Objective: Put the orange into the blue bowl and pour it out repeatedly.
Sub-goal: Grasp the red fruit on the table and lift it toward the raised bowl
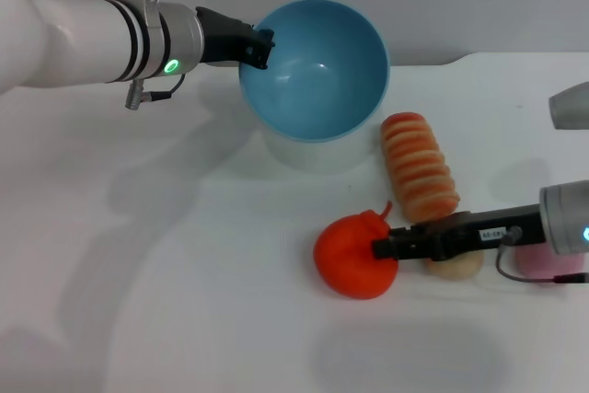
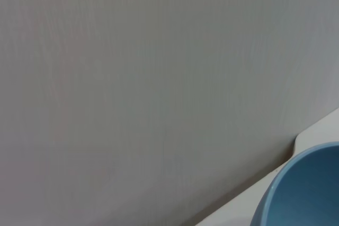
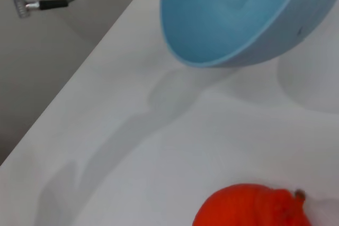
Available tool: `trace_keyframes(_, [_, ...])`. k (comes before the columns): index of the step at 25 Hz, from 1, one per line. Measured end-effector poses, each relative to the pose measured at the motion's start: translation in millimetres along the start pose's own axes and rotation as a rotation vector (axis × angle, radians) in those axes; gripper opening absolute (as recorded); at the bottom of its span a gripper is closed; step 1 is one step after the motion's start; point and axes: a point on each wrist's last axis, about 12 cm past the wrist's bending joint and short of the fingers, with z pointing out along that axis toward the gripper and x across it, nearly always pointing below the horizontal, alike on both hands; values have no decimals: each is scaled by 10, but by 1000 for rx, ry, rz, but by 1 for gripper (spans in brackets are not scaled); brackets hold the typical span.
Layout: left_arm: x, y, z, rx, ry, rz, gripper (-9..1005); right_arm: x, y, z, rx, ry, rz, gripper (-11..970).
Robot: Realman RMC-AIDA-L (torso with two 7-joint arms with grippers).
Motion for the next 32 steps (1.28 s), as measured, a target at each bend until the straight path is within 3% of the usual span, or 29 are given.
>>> trace_keyframes(15, [52,-37,25,0,8,15,-1,14,-39,128,38,-5,-3,344])
trace_keyframes(25, [53,-63,37,3,6,26,-2,17,26,93,-31,-95,-69,134])
trace_keyframes(29, [54,-100,30,25,29,44,-1,-79,146,-138,-117,-195,-240,7])
trace_keyframes(32, [28,-130,17,46,63,79,-1,-189,290,-434,-168,-244,-412,7])
